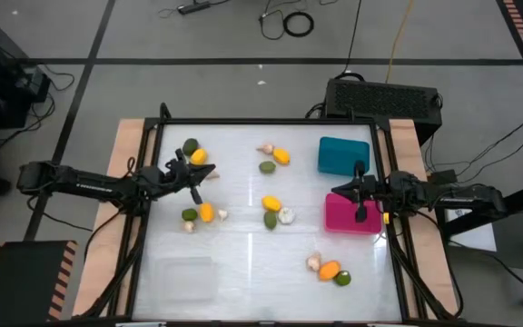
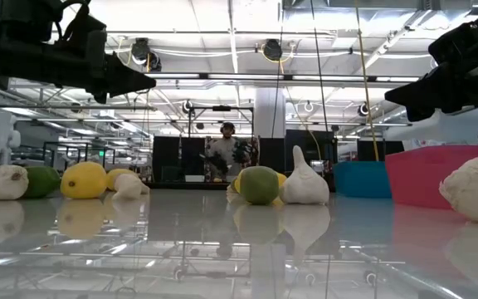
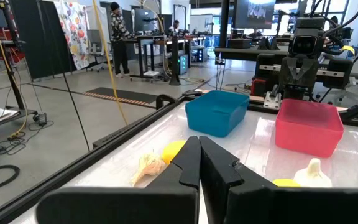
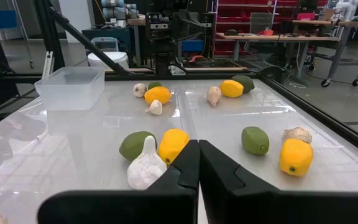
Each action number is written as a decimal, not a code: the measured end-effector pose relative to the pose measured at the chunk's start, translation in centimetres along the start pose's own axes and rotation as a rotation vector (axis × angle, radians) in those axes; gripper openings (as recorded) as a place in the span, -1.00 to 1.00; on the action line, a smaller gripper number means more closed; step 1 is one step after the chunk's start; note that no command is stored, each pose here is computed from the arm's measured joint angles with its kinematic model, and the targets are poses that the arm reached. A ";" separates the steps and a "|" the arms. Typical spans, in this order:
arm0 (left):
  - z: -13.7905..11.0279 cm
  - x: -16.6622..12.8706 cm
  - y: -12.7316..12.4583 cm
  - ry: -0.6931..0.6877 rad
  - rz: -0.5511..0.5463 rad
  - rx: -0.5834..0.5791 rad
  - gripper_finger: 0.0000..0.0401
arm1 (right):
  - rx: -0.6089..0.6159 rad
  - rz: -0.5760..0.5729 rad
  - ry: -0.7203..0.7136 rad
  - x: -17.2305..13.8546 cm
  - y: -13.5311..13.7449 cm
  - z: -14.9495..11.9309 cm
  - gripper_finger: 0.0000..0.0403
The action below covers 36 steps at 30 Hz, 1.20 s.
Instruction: Sort produce into baskets
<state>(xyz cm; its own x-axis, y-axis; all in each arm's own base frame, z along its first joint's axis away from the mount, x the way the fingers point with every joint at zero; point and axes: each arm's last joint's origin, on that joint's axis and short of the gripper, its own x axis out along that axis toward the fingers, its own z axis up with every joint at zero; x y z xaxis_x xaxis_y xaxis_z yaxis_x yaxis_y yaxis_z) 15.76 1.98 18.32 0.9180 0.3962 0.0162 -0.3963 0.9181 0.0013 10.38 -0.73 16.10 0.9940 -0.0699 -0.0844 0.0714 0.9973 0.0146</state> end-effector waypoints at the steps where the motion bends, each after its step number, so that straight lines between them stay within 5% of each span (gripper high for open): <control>1: 0.0 0.0 0.0 0.000 0.000 0.000 -0.98 | 0.000 0.000 0.000 0.0 0.0 0.0 -1.00; 7: 0.1 0.0 0.0 -0.007 -0.015 -0.031 -0.98 | 0.000 0.000 0.000 0.0 0.0 0.0 -1.00; 12: 0.1 0.0 -0.4 0.010 -0.136 -0.328 -0.98 | 0.002 0.001 -0.018 0.0 0.0 0.2 -1.00; 21: -0.3 0.0 -0.4 0.059 -0.126 -0.381 -0.98 | 0.189 0.020 -0.184 -0.2 0.0 1.8 -1.00; 30: 2.1 0.7 -1.1 0.005 -0.277 -0.307 -0.97 | 0.352 0.049 -0.245 -0.3 0.0 2.5 -1.00; 36: 5.3 1.9 -1.8 0.118 -0.342 -0.172 -0.70 | 0.363 0.052 -0.226 0.0 0.1 4.4 -1.00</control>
<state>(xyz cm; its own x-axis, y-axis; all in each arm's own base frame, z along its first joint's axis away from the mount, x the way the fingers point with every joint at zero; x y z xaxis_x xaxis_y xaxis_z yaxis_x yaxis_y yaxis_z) 18.13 1.08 23.67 0.9959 0.0569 -0.0708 -0.0689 0.9811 -0.1809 10.78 -0.74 20.51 0.9874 -0.0631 0.1454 0.0056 0.9305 0.3661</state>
